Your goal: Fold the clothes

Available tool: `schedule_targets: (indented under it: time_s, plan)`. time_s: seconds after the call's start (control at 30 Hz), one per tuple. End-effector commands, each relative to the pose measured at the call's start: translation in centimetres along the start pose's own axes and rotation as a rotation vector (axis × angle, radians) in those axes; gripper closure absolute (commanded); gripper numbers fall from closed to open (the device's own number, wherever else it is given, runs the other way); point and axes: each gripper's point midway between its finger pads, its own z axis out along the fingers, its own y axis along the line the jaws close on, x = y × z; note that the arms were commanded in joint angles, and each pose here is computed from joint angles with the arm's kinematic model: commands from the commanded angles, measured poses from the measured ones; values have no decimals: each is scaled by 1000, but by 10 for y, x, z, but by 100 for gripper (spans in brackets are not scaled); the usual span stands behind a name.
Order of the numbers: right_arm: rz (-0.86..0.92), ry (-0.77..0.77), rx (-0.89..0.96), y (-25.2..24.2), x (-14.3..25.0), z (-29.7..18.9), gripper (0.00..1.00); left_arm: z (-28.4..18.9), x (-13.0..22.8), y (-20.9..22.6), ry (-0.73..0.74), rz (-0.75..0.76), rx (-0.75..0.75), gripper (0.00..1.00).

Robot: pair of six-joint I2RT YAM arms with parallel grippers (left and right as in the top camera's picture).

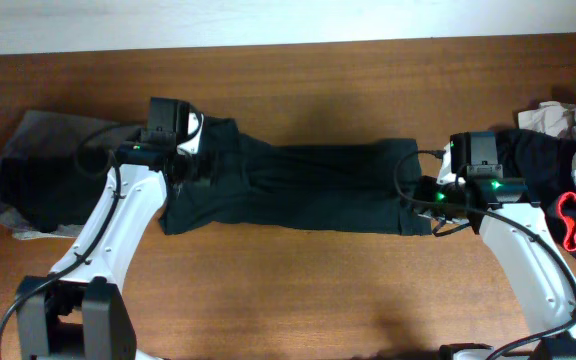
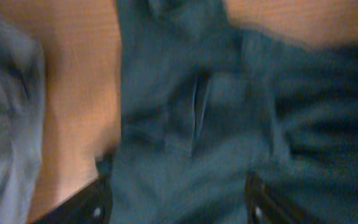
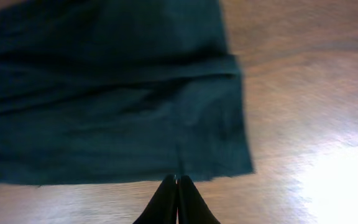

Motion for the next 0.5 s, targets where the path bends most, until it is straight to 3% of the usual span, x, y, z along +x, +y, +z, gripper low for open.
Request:
schedule_targets:
  time_s: [0.0, 0.17, 0.37, 0.47]
  plan:
    - [-26, -2, -118, 20, -2, -3, 92, -2, -26, -8, -106, 67, 46, 32]
    - [-28, 15, -185, 31, 1, -6, 77, 14, -50, -8, -180, 72, 46, 32]
    - [-45, 24, -190, 32, 3, -6, 43, 43, -76, 0, -156, 76, 94, 31]
    - [-43, 29, -189, 32, 5, -6, 36, 58, -88, 4, -129, 88, 96, 31]
